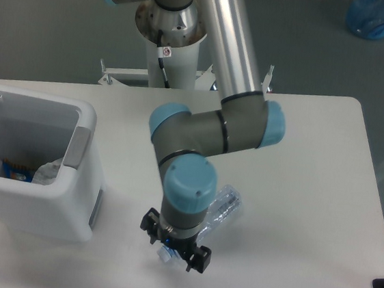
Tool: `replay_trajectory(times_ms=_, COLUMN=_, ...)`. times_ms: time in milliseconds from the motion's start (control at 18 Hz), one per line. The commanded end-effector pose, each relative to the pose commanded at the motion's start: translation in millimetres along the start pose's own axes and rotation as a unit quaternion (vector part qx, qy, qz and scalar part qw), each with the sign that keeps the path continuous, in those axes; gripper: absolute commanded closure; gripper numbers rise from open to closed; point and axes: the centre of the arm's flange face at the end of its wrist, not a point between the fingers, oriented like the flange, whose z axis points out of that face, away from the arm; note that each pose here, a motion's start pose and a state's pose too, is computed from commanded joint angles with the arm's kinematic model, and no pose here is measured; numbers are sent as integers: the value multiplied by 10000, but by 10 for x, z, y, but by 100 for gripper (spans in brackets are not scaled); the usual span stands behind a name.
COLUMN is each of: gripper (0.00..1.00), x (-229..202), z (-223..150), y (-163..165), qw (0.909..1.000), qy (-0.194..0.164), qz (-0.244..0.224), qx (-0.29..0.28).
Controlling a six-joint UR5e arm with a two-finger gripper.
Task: Place the trash in the trash can
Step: 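Lower the gripper onto the bottle and close around it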
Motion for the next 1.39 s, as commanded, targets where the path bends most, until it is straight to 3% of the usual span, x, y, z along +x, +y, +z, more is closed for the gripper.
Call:
replay_trajectory(times_ms=278, gripper=0, x=166, z=227, y=-98, qw=9998, qy=102, qz=145, qx=-117)
replay_trajectory(times_ms=500, gripper=3, x=240, z=422, y=-108, qw=9985, qy=-58, qz=255, qx=-489)
replay_trajectory(times_ms=778, gripper=7, x=251, z=458, y=-113, qw=9978, qy=-77, qz=380, qx=-529)
replay_trajectory(times_ms=1222, gripper=20, x=233, z=524, y=-79, qw=9967, qy=-146, qz=392, qx=-691)
replay_trajectory(times_ms=1389, gripper=31, x=222, z=554, y=-72, qw=9963, qy=-176, qz=394, qx=-737)
